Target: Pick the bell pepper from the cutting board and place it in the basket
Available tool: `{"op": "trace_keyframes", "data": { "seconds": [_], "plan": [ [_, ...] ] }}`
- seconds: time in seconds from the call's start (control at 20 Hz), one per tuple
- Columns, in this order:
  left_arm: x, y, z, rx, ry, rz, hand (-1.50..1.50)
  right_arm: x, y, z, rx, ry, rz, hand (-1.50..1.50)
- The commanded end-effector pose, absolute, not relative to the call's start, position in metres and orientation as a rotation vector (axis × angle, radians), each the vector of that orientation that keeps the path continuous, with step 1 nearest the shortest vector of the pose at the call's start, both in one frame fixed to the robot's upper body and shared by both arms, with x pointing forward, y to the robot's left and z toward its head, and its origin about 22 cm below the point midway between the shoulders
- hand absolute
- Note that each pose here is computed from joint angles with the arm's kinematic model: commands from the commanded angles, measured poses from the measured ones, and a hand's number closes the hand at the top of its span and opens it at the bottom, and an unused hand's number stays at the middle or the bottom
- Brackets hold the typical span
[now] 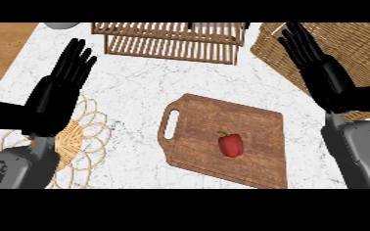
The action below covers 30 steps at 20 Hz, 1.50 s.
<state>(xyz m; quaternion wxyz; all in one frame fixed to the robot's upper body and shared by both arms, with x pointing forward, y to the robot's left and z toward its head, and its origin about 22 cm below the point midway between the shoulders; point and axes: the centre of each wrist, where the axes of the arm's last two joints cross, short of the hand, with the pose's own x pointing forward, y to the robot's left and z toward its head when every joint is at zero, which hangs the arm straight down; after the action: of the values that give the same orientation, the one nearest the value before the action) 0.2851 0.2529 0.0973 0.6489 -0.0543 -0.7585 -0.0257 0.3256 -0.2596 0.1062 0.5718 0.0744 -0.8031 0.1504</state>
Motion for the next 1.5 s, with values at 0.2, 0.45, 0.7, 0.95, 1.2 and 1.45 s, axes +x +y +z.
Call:
{"op": "trace_keyframes", "data": {
  "seconds": [0.2, 0.45, 0.7, 0.95, 1.2, 1.45],
  "plan": [
    [0.291, 0.296, 0.07, 0.167, -1.535, -0.09, 0.0, 0.356, -0.226, 0.158, 0.52, -2.051, 0.582, 1.5],
    [0.28, 0.301, 0.046, 0.157, -1.412, -0.11, 0.0, 0.314, -0.153, 0.163, 0.436, -2.112, 1.417, -1.5],
    [0.285, 0.32, 0.044, 0.198, -1.387, -0.074, 0.0, 0.243, -0.078, 0.084, 0.416, -2.269, 1.293, -1.5],
    [0.279, 0.31, 0.035, 0.189, -1.375, -0.064, 0.0, 0.213, -0.057, 0.11, 0.171, -2.052, 1.351, -1.5],
    [0.282, 0.324, 0.042, 0.215, -1.367, -0.07, 0.0, 0.217, -0.058, 0.148, -0.277, -1.879, 1.59, -1.5],
    [0.278, 0.322, 0.035, 0.208, -1.351, -0.047, 0.0, 0.223, -0.061, 0.198, -0.775, -1.769, 1.583, -1.5]
  ]
}}
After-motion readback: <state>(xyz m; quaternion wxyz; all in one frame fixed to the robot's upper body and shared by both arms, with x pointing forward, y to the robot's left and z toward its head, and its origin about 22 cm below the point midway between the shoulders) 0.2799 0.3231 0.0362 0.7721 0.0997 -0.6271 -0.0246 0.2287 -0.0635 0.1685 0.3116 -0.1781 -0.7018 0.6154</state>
